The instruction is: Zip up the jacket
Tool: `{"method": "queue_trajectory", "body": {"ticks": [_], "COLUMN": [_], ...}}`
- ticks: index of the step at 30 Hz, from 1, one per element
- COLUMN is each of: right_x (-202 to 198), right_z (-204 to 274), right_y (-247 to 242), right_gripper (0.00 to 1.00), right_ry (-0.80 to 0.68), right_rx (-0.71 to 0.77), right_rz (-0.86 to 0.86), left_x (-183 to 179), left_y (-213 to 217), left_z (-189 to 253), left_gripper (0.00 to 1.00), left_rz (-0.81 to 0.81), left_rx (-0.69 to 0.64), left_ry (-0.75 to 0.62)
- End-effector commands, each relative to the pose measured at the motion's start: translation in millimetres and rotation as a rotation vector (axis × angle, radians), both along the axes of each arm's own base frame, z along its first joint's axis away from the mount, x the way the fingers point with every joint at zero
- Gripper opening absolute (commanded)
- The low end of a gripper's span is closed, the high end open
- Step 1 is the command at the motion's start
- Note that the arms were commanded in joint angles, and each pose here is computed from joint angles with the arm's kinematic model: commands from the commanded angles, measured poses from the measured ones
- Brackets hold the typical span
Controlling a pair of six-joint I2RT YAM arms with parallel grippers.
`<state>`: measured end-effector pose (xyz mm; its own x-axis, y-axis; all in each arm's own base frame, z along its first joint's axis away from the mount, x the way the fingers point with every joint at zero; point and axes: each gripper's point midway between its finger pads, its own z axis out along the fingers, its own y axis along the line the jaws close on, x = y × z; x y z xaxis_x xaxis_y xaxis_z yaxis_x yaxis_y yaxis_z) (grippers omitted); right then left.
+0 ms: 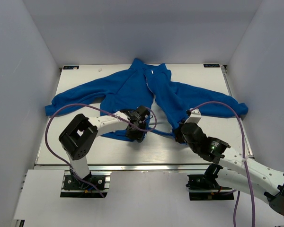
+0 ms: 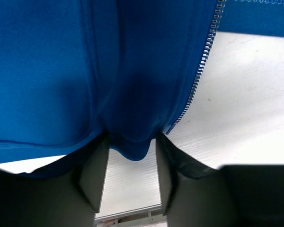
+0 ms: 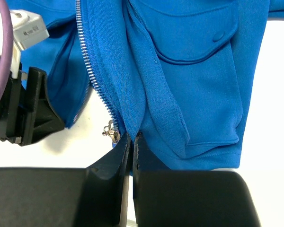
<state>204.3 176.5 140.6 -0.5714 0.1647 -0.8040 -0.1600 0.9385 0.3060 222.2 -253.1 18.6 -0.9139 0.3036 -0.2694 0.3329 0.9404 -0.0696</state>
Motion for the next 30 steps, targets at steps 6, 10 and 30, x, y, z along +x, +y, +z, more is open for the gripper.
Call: {"method": "queue_trajectory", "body": {"ticks": [6, 10, 30], "right_x": [2.9, 2.3, 1.0], "right_z": [-6.5, -9.9, -12.9], "right_y": [-1.9, -1.2, -0.8], "right_gripper": [0.0, 0.0, 0.0], "right_ry": [0.01, 0.019, 0.025], "right_rx": [-0.01, -0.015, -0.016], "right_rz": [-0.026, -0.023, -0.017], "left_x": [1.9, -0.9, -5.5], "left_y": [-23.6, -33.4, -32.6], "left_z": [3.4, 4.7, 29.6], "left_gripper": [0.37, 0.14, 0.91], "left_rz": [-0.045, -0.068, -0.121], "left_rx": [-0.048, -0.088, -0.125], "left_ry": [-0.019, -0.01, -0.034]}}
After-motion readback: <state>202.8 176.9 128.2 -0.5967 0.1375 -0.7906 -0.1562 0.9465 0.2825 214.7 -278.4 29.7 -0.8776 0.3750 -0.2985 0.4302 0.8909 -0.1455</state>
